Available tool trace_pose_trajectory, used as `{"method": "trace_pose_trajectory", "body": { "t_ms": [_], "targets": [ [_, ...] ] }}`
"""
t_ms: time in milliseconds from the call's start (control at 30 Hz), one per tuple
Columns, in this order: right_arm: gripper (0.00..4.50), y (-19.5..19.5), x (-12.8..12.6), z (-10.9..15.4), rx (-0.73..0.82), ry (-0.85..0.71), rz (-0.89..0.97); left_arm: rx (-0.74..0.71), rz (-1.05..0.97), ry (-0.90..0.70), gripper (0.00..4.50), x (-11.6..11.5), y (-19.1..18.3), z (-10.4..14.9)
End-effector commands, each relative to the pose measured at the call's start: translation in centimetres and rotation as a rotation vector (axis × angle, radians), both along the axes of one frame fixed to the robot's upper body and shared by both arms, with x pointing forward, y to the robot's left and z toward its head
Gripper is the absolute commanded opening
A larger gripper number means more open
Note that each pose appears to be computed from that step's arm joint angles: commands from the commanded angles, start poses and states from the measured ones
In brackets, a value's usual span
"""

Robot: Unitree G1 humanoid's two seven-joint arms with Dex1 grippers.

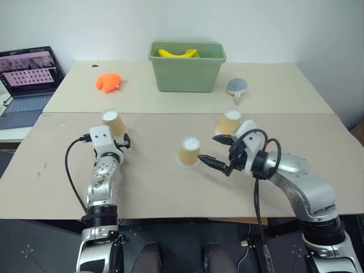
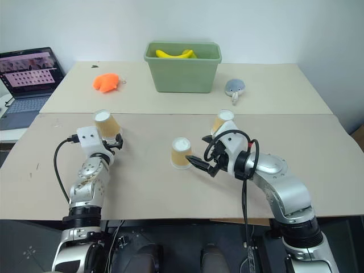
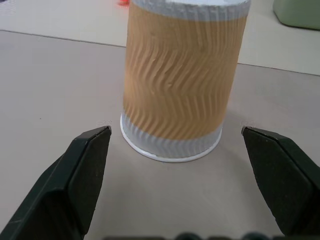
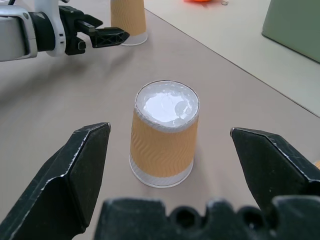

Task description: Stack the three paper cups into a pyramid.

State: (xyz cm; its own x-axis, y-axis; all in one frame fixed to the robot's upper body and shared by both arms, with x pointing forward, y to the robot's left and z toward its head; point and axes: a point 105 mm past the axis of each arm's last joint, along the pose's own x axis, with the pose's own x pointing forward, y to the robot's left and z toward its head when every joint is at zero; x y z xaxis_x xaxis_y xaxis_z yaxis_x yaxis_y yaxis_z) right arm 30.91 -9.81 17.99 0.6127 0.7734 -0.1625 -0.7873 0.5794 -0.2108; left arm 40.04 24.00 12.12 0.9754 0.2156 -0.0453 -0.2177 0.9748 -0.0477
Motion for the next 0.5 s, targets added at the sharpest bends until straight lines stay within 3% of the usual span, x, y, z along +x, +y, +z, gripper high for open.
{"method": "trace_pose_trajectory", "body": {
  "t_ms": [33,500],
  "targets": [
    [4.5,0.2,-0.2,1.3,0.009,-0.07,0.012,0.057,-0.047,-0.078,4.47,1.0,-0.1,2.6],
    [4.5,0.3,0.0,1.1,0.013,-0.07,0.008,0.132,-0.138,-0.111,4.47,2.6,-0.8,5.1]
  ]
}}
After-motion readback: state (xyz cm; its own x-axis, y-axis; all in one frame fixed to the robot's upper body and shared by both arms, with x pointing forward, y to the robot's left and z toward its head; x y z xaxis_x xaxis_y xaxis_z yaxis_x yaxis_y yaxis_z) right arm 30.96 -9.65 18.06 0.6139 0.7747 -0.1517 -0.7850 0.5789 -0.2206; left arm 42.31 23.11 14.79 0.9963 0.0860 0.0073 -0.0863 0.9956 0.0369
